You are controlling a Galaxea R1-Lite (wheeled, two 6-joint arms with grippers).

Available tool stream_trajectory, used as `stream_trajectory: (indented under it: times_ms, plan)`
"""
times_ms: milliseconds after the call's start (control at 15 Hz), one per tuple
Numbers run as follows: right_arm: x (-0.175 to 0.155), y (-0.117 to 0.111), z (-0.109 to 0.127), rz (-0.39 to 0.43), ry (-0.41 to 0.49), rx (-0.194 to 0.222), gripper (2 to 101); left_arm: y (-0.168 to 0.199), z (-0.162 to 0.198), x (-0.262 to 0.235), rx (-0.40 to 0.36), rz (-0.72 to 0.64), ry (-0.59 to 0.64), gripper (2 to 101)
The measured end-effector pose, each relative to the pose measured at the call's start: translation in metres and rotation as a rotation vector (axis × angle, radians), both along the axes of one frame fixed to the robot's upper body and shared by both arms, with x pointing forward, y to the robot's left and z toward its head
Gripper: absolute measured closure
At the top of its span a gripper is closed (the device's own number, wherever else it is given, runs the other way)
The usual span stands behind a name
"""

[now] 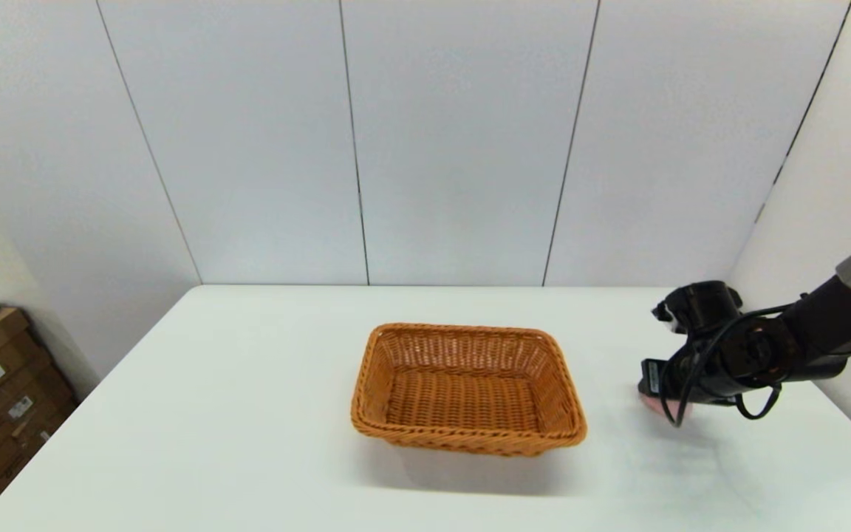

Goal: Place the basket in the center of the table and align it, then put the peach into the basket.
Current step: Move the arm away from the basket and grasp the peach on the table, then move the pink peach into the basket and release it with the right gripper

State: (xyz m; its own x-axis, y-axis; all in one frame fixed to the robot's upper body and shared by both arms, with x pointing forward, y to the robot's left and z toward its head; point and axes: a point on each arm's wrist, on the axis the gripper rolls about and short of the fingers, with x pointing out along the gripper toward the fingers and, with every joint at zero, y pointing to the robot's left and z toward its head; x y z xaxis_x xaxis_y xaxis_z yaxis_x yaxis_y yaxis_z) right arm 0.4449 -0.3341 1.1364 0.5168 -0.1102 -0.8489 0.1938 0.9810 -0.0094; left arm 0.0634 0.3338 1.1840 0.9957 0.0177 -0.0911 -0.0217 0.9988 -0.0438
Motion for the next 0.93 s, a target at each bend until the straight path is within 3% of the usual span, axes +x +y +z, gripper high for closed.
stream_trajectory:
  times_ms: [133,267,933]
  plan:
    - [0.001,0.000,-0.002,-0.006,0.003,0.004,58.5,0.000,0.000,0.000,0.000,0.000,0.000,5.4]
    - [0.002,-0.001,-0.002,-0.022,-0.003,0.014,97.0,0.000,0.000,0.000,0.000,0.000,0.000,5.4]
    - [-0.005,-0.005,0.025,-0.046,-0.057,0.033,96.9,0.000,0.000,0.000,0.001,0.000,0.000,5.4]
